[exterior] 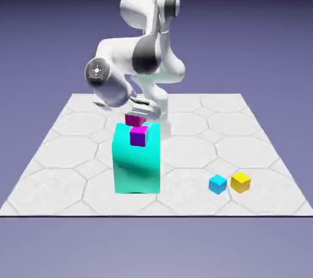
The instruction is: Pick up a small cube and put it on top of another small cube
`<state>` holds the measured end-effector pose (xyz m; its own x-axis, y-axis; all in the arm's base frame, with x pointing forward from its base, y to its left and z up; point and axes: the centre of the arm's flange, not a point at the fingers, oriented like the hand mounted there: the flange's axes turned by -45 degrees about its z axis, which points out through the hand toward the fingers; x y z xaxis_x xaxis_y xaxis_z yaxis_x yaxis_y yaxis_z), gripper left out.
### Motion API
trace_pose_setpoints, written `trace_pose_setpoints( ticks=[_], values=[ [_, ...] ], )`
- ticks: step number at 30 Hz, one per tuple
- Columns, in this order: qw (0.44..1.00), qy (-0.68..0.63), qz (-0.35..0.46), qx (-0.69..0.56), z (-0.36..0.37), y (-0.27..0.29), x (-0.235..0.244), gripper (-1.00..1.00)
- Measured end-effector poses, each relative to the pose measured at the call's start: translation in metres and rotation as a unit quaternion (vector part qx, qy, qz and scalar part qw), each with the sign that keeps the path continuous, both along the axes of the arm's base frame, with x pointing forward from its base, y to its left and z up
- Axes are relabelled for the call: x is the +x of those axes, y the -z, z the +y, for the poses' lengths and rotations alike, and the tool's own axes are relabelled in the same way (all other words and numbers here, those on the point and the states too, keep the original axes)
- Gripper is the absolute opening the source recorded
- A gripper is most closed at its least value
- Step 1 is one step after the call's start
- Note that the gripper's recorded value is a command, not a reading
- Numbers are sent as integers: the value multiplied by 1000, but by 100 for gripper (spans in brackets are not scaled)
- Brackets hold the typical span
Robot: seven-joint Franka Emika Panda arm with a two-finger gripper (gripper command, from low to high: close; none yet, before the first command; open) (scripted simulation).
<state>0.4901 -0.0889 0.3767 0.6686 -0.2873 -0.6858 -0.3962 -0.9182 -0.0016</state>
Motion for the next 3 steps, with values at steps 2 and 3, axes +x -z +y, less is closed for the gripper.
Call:
trace_pose_setpoints(
  ticks=[2,3],
  values=[
    [1000,-1,0,-1,1,4,-2,100],
    [1000,-1,0,-1,1,4,-2,100]
  ],
)
